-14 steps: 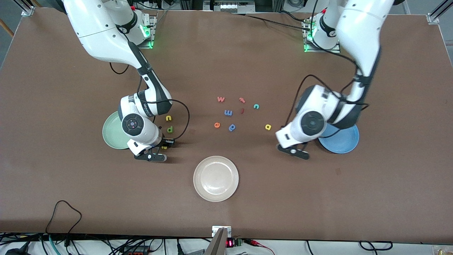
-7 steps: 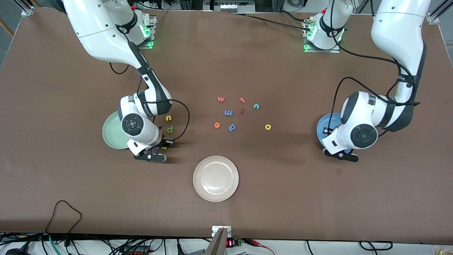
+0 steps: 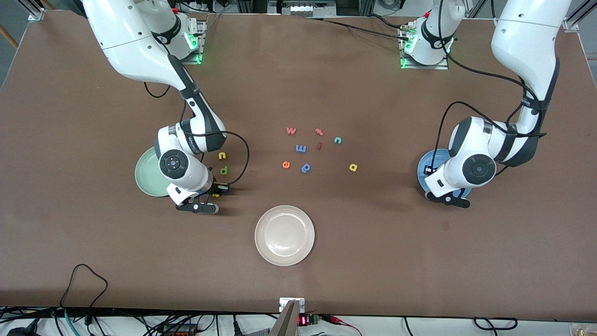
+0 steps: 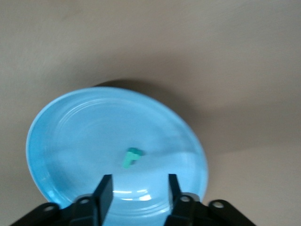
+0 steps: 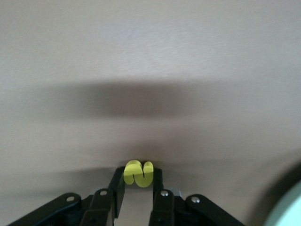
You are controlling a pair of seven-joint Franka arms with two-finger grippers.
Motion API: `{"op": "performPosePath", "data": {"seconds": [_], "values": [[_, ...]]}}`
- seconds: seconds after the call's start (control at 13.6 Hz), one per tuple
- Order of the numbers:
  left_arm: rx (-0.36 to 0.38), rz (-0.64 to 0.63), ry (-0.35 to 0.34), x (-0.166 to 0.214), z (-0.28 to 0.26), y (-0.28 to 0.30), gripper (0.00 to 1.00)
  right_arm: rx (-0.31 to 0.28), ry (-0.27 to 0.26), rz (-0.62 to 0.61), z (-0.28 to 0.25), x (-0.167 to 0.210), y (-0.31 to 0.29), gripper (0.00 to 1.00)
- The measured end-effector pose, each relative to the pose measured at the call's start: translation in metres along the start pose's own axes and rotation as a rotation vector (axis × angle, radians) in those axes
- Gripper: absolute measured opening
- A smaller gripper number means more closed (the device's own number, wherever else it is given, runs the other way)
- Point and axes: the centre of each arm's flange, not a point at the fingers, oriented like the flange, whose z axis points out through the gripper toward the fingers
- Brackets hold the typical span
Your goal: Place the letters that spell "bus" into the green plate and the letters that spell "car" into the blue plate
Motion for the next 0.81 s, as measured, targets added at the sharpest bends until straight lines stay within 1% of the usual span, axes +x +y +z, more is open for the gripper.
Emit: {"op": "performPosePath", "data": {"seconds": [0.07, 0.22, 0.29, 0.37, 0.59, 0.73, 0.81], "values": [[-0.006, 0.041, 0.019, 0.0, -0.014, 0.026, 0.72, -0.012, -0.017, 0.014, -0.01, 0.002, 0.01, 0.28], [-0.024, 0.126, 0.055, 0.0, -0.035, 0.094, 0.89, -0.026, -0.039, 0.04, -0.036, 0.002, 0.038, 0.28], [-0.031, 0.15, 0.07, -0.002, -0.041, 0.128, 0.96, -0.028, -0.047, 0.038, -0.046, 0.0, 0.052, 0.28], [-0.035, 0.153, 0.087, -0.004, -0.045, 0.157, 1.0, -0.029, -0.055, 0.029, -0.053, -0.002, 0.069, 0.28], [-0.053, 0.087, 0.119, -0.007, -0.033, 0.226, 1.0, -0.031, -0.09, -0.008, -0.053, -0.008, 0.114, 0.28], [-0.081, 0.068, 0.131, -0.005, -0.01, 0.252, 1.0, -0.033, -0.12, -0.019, -0.044, -0.016, 0.135, 0.28], [-0.098, 0.064, 0.138, -0.002, 0.002, 0.256, 0.96, -0.034, -0.133, -0.021, -0.039, -0.019, 0.143, 0.28]]}}
